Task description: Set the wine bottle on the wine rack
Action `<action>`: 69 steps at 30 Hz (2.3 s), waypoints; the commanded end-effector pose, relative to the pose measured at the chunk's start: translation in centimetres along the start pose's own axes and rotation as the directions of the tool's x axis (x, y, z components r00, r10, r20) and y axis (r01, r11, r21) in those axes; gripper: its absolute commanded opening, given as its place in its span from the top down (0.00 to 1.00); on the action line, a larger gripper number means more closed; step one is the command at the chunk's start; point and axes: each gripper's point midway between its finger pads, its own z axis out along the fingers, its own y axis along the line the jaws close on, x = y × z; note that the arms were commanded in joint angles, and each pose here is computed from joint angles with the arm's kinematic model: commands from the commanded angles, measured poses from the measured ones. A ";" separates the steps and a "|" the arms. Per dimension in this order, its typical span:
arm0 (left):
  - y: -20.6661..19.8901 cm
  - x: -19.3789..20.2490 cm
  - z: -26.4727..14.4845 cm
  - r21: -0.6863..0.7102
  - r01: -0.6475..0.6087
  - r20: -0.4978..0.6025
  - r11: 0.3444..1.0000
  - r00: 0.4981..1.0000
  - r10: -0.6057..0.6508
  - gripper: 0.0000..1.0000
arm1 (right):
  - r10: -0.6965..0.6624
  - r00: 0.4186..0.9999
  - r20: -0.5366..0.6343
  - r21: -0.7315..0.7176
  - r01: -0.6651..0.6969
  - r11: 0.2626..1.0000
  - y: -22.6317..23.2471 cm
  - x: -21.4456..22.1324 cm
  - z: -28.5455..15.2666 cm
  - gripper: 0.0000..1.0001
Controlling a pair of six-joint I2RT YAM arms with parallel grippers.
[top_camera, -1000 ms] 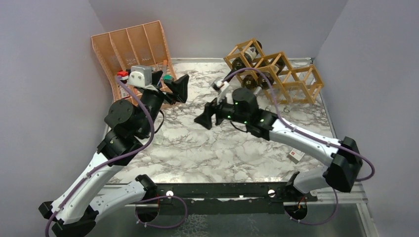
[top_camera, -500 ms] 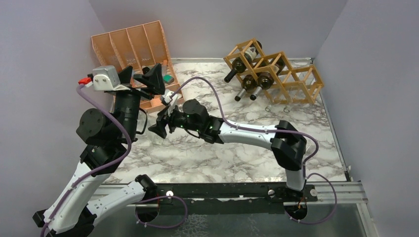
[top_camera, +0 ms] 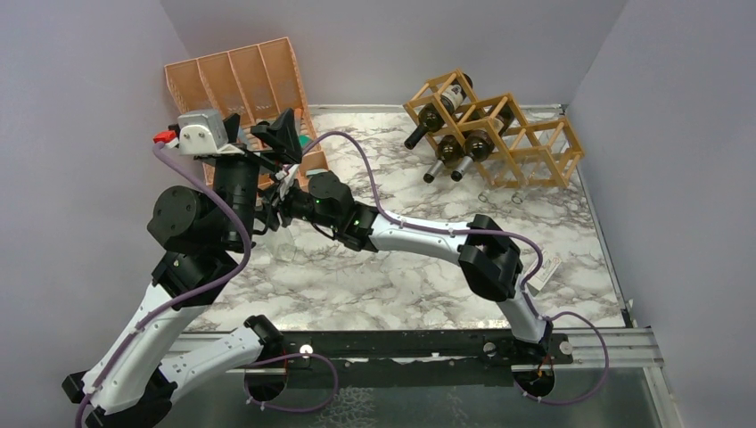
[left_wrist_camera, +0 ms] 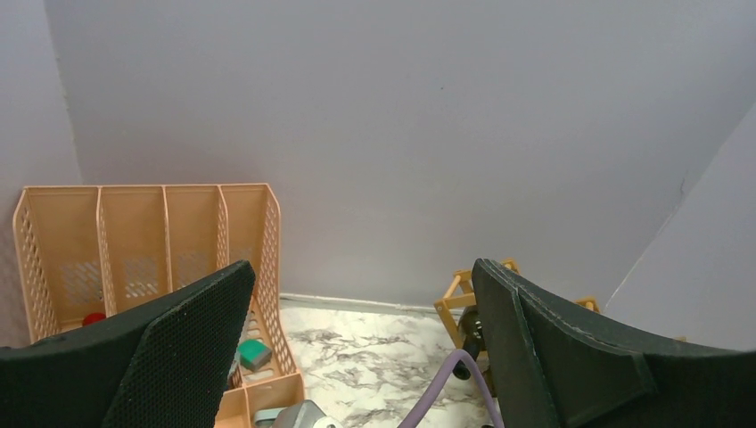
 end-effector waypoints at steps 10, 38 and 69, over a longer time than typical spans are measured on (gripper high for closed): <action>0.2 -0.4 0.4 -0.022 -0.014 0.011 1.000 1.000 0.015 0.01 | -0.061 0.998 -0.006 -0.008 0.061 0.998 0.1 0.6 0.8 0.53; -3.3 8.7 1.8 0.141 -0.146 -0.065 0.979 0.986 0.156 0.01 | -0.105 0.990 0.091 0.717 0.008 0.697 -10.3 -10.3 -19.7 0.99; -20.0 24.6 -8.8 0.976 0.071 -0.122 0.206 0.961 0.247 0.01 | -0.057 0.946 0.320 0.836 -0.254 0.486 -10.9 -18.3 -38.0 0.99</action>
